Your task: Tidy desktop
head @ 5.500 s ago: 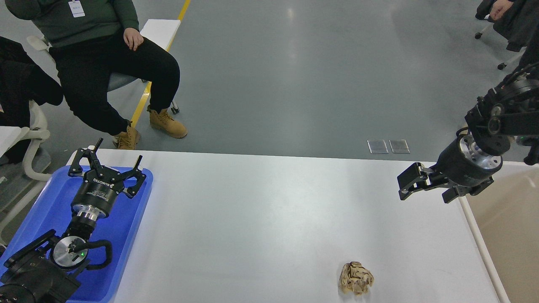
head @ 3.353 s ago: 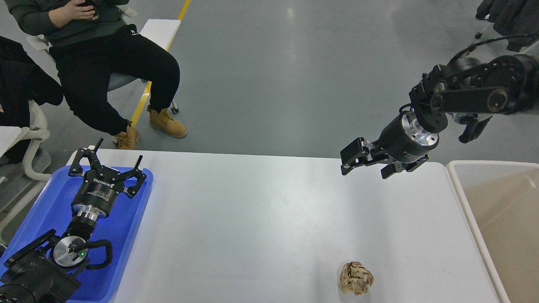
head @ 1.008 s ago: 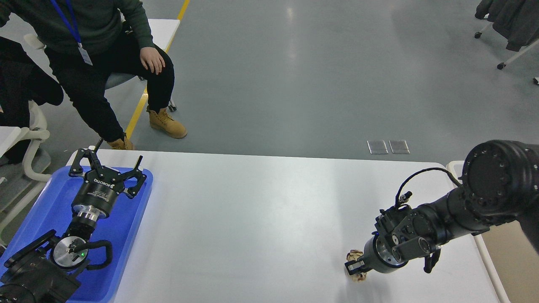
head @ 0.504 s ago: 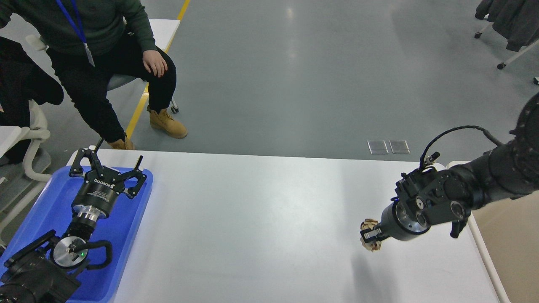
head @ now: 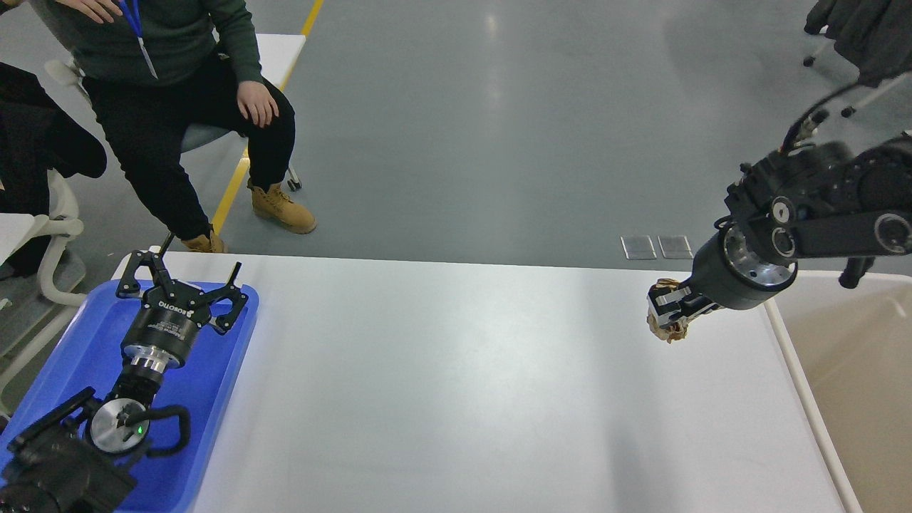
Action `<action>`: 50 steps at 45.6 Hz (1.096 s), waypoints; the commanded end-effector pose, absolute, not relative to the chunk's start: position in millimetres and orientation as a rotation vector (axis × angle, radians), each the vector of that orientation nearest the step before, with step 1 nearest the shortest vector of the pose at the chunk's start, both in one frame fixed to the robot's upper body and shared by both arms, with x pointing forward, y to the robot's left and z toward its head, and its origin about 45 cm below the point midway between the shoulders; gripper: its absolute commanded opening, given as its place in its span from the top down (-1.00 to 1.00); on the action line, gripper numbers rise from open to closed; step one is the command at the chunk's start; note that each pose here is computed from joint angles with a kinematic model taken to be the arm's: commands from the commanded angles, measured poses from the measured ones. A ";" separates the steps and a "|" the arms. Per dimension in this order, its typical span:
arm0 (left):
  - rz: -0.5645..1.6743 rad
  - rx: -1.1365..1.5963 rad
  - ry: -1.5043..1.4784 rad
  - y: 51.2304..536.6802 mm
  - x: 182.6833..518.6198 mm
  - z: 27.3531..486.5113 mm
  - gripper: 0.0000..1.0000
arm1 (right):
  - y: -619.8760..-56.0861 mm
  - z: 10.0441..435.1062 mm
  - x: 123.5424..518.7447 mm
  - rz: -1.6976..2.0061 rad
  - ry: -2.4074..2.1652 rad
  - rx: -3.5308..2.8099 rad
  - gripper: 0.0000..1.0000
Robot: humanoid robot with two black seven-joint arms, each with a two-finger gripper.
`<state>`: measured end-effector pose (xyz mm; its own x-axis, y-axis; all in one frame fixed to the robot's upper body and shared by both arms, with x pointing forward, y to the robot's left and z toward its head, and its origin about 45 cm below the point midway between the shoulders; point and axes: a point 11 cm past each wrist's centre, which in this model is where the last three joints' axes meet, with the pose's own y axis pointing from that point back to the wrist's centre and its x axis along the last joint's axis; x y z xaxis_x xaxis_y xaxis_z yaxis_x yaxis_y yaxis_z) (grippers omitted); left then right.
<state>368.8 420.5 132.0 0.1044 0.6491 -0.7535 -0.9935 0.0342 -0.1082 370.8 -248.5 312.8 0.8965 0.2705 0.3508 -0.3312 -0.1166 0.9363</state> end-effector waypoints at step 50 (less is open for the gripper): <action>1.388 -0.732 0.597 421.5 368.2 131.9 -0.98 | -454.1 390.2 371.9 0.206 -0.618 1.618 1.00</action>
